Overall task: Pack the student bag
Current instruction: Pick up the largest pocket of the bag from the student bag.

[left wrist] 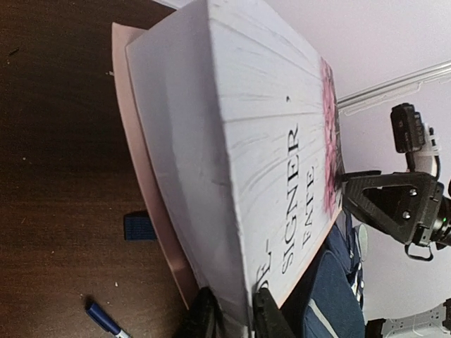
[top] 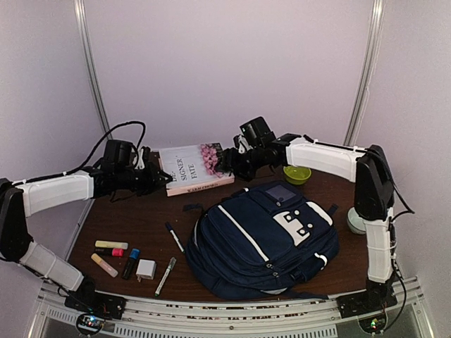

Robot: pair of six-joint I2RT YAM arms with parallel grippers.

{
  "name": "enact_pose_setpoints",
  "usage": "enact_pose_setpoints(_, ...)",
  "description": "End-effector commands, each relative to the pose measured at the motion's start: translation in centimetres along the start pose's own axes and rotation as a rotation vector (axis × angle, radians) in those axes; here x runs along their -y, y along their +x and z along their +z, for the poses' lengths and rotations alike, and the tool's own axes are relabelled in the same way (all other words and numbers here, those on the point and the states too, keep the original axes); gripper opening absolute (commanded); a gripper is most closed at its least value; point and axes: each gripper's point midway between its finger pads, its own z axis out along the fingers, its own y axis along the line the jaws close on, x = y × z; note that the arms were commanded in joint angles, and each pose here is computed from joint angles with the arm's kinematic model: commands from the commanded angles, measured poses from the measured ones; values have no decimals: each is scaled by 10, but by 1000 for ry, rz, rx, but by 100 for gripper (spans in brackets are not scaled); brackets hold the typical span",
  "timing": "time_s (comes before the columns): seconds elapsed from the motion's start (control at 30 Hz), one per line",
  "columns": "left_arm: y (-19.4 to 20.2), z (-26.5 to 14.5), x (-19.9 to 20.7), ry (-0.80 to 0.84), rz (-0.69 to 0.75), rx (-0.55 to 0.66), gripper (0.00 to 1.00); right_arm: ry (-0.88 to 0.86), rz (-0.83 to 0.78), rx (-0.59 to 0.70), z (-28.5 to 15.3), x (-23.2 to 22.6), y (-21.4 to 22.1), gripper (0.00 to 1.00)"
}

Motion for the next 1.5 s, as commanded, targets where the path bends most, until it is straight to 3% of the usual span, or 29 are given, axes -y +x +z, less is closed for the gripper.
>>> enact_pose_setpoints(0.0, 4, -17, 28, 74, 100, 1, 0, -2, -195, 65, -59, -44, -17, 70)
enact_pose_setpoints(0.2, 4, -38, 29, 55, 132, 40, 0, 124, -291, 145, -107, -35, -34, 80)
enact_pose_setpoints(0.5, 11, -48, 20, 28, 127, 53, 0, 150, -317, 132, -133, -30, -26, 84)
enact_pose_setpoints(0.93, -6, -141, -5, -232, 132, 241, 0, 213, -836, -92, -157, -60, 126, 78)
enact_pose_setpoints(1.27, 4, -193, -10, -300, 144, 297, 0, 240, -1006, -210, -144, -73, 215, 76)
enact_pose_setpoints(1.47, 13, -205, -13, -315, 145, 295, 0, 422, -1172, -308, -140, -40, 247, 79)
